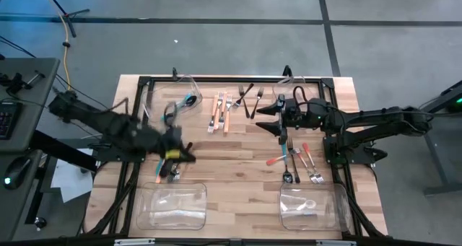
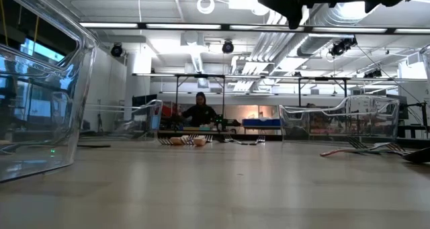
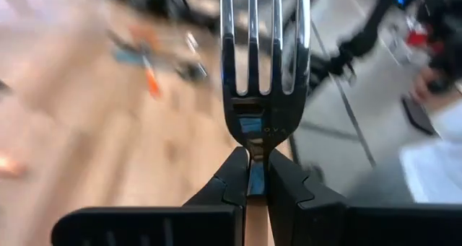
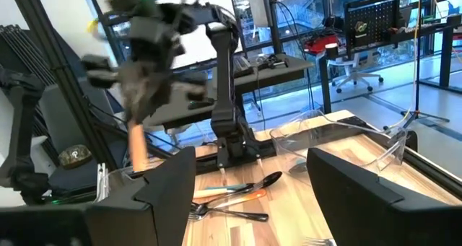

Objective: Sort silverware by color (type)
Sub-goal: Put the light orange fork into the bottom left transparent bin

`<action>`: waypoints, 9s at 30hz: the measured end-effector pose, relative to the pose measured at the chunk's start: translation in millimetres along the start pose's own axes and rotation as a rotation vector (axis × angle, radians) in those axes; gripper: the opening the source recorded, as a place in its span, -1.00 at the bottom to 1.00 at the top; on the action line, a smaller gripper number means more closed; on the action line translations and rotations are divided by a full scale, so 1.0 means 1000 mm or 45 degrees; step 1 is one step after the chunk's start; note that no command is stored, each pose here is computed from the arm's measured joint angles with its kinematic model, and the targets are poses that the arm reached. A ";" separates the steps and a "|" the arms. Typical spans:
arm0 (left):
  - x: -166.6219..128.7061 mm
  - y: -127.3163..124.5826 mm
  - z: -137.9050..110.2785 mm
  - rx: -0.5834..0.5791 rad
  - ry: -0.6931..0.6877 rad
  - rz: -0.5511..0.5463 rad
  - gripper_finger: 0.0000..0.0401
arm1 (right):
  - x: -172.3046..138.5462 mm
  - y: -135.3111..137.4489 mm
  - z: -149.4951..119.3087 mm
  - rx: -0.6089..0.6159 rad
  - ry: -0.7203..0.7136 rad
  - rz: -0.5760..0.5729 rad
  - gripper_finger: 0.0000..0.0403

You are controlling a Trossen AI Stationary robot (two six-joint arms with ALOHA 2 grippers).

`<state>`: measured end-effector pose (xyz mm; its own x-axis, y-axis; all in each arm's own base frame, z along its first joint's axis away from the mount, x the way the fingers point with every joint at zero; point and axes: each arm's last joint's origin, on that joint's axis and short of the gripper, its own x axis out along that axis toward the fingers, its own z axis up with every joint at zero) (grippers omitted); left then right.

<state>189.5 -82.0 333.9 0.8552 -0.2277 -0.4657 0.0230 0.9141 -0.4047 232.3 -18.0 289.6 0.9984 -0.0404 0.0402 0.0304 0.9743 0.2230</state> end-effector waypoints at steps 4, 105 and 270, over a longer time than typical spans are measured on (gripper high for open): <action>0.018 -0.031 -0.027 -0.114 0.190 -0.071 -0.94 | 0.000 0.000 -0.001 0.001 0.014 -0.003 0.24; 0.059 -0.054 -0.100 -0.090 0.952 -0.089 -0.12 | 0.000 -0.003 -0.008 -0.006 0.105 -0.050 0.24; -0.003 0.087 0.054 0.336 -1.306 0.189 -0.12 | 0.151 -0.056 -0.085 -0.079 1.531 -1.137 -0.78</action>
<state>217.5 16.2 342.7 0.8828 0.1705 0.4376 -0.1110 0.9811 -0.1583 385.1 -60.3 200.6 0.0918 -0.4399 -0.8934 0.6060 0.7366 -0.3004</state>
